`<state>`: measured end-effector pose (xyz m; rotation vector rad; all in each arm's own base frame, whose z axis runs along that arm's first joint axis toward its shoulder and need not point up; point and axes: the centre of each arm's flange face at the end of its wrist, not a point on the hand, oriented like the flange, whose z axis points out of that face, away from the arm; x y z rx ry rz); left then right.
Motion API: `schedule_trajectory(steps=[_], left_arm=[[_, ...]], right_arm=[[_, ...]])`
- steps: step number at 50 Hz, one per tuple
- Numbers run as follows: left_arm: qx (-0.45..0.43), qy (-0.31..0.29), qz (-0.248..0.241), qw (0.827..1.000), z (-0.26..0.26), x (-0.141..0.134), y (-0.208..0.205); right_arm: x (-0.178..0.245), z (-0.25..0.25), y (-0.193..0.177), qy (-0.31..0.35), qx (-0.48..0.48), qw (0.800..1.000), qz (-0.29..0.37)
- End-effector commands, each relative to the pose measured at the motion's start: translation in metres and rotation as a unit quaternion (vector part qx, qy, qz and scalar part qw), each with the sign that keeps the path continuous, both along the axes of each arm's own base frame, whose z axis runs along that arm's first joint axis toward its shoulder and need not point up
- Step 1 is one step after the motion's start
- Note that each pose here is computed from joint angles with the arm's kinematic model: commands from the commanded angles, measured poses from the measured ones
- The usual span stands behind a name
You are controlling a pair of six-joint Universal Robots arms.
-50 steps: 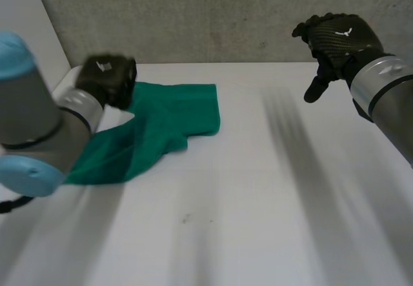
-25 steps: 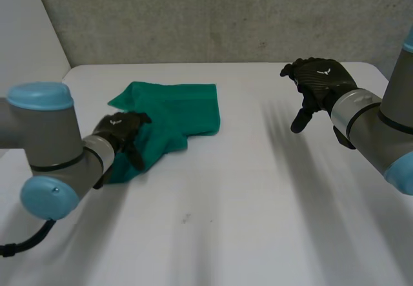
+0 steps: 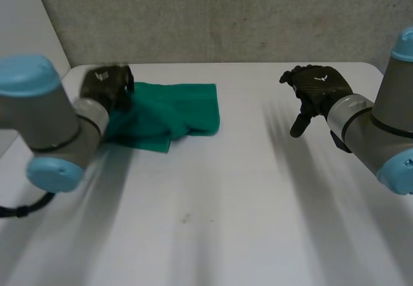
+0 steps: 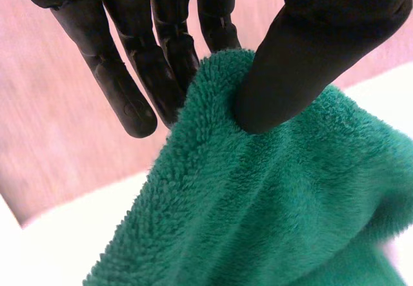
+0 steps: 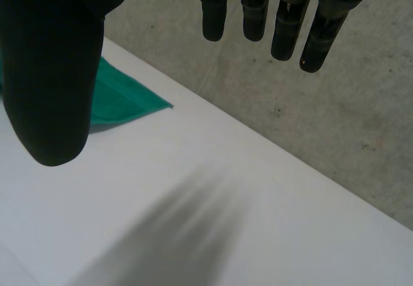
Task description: Fold the towel.
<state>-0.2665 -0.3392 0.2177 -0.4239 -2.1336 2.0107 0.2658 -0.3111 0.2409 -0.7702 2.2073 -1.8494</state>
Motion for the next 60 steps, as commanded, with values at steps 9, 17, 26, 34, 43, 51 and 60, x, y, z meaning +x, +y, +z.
schedule_trajectory(steps=[9, 17, 26, 34, 43, 51, 60], left_arm=[[-0.144, 0.02, -0.052, 0.988, 0.141, 0.016, 0.08], [-0.181, 0.031, -0.071, 0.98, 0.165, 0.013, 0.105], [-0.166, 0.025, -0.071, 0.983, 0.155, 0.011, 0.102], [-0.136, 0.013, -0.061, 0.989, 0.133, 0.016, 0.093], [-0.083, -0.006, -0.054, 0.995, 0.093, 0.014, 0.069], [0.013, -0.036, -0.071, 0.997, 0.023, -0.001, 0.056], [0.099, -0.07, -0.094, 0.988, -0.032, -0.01, 0.075]], right_arm=[[0.077, -0.02, 0.004, -0.192, 0.148, 0.963, 0.118], [0.147, -0.071, 0.033, -0.288, 0.288, 0.897, 0.175], [0.142, -0.057, 0.02, -0.268, 0.201, 0.936, 0.105], [0.086, 0.019, 0.0, -0.192, 0.049, 0.978, 0.066], [0.041, 0.093, 0.04, -0.112, -0.128, 0.982, 0.077], [0.03, 0.041, 0.074, 0.036, -0.068, 0.992, 0.102], [0.027, -0.024, 0.096, 0.17, 0.048, 0.973, 0.151]])
